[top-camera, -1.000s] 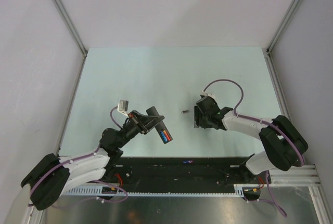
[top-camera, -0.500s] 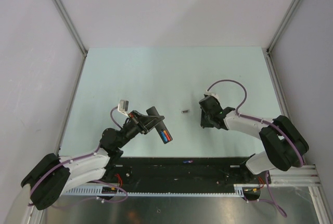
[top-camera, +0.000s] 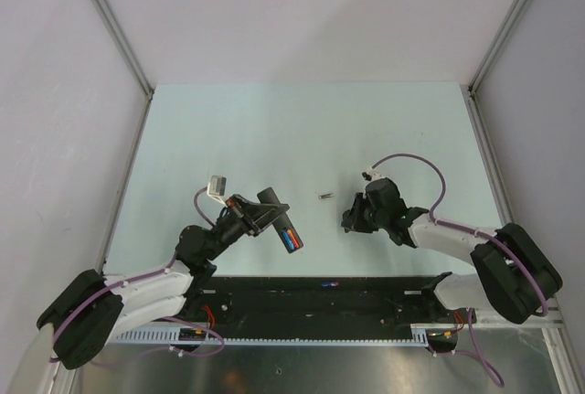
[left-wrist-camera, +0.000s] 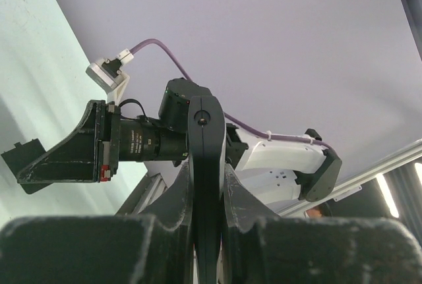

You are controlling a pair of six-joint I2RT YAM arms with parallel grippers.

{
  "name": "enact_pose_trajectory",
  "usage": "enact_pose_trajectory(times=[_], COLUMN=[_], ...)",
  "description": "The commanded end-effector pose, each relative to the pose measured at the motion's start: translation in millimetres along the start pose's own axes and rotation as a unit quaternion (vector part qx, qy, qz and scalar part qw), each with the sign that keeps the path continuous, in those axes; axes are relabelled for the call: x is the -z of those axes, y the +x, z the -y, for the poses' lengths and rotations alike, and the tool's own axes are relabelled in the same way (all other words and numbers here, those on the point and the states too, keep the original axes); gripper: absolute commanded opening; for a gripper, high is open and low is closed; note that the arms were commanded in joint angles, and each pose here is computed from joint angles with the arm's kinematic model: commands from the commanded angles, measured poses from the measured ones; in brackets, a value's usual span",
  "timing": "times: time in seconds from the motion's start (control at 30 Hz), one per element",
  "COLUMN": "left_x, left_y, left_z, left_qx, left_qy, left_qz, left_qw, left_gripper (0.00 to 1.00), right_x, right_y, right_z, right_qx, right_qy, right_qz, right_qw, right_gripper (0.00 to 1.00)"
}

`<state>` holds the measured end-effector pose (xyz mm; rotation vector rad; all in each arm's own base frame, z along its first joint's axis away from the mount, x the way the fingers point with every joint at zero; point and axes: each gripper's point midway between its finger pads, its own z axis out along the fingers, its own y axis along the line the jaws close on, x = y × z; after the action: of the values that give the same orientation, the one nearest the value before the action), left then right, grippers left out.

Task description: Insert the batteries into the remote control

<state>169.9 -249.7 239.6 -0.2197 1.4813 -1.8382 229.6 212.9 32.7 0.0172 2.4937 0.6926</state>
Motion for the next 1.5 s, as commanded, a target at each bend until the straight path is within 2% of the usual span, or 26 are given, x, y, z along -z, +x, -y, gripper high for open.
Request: enact_pose_trajectory(times=[0.0,0.27,0.37,0.4,0.5,0.6,0.87,0.93,1.2,1.47], left_x=[18,21,19,19,17,16,15,14,14,18], left_y=[11,11,11,11,12,13,13,12,12,12], left_z=[-18,-18,-20,-20,-21,-22,-21,-21,-17,-14], left_qx=[-0.003,-0.003,-0.003,-0.003,-0.003,-0.002,-0.003,-0.003,-0.004,-0.005], left_qy=[-0.016,-0.017,-0.020,-0.020,-0.022,-0.024,-0.023,-0.022,-0.016,-0.009], left_qz=[-0.008,-0.006,-0.005,-0.006,-0.009,-0.012,-0.012,-0.012,-0.012,-0.011], left_qw=[1.000,1.000,1.000,1.000,1.000,1.000,1.000,1.000,1.000,1.000], left_gripper=[0.00,0.00,0.00,0.00,0.00,0.00,0.00,0.00,0.00,0.00], right_x=[-1,-16,-16,-16,-11,-4,19,24,14,1], right_y=[-14,6,9,9,8,7,1,-9,-9,-1], right_z=[-38,-1,12,15,24,32,45,42,1,10], right_qx=[-0.038,-0.062,-0.064,-0.063,-0.058,-0.055,-0.033,-0.017,0.043,0.066], right_qy=[-0.118,-0.063,-0.033,-0.026,-0.001,0.021,0.076,0.092,0.138,0.208], right_qz=[0.019,-0.004,-0.007,-0.005,0.000,0.006,0.018,0.037,0.001,-0.018], right_qw=[0.992,0.996,0.997,0.998,0.998,0.998,0.996,0.995,0.989,0.976], right_gripper=[0.00,0.08,0.20,0.29,0.42,0.49,0.55,0.57,0.62,0.64])
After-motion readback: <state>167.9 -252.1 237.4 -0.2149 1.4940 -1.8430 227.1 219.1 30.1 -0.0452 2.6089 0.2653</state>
